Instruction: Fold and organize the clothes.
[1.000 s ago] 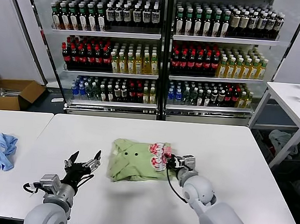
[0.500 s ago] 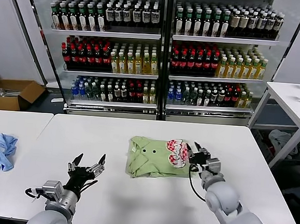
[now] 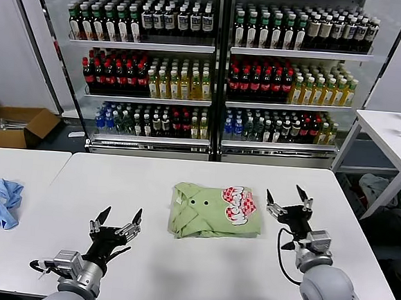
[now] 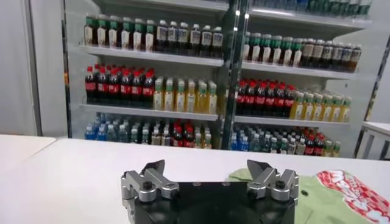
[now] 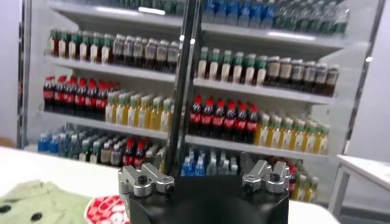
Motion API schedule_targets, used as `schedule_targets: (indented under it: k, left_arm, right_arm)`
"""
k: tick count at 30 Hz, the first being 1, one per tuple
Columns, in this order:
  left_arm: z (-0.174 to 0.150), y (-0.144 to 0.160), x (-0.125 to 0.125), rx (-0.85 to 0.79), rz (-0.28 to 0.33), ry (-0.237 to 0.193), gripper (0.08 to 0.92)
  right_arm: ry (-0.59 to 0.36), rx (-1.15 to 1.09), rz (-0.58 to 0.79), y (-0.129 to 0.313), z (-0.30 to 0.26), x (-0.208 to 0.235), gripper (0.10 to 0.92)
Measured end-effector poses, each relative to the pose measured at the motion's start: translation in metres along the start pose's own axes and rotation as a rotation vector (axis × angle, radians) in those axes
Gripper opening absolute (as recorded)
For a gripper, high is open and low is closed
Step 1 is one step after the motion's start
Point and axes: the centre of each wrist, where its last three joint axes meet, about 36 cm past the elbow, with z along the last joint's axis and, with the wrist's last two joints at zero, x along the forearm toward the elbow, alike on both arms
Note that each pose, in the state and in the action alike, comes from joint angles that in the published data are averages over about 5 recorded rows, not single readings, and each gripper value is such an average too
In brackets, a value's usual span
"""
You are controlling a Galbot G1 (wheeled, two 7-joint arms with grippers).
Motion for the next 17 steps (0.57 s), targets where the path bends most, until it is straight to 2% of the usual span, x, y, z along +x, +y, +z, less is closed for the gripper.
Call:
schedule_targets:
  k: [8,17]
  left_arm:
    - [-0.003,-0.005,0.008,-0.008,0.001,-0.019,0.823]
    - [-0.007,-0.004,0.011,-0.026,-0.001,-0.038,0.823]
  right_arm:
    - [-0.032,-0.02,0.028,-0.016,-0.012,0.03,0.823]
    - [-0.032,-0.05,0.052,-0.026,-0.019,0.045,0.823]
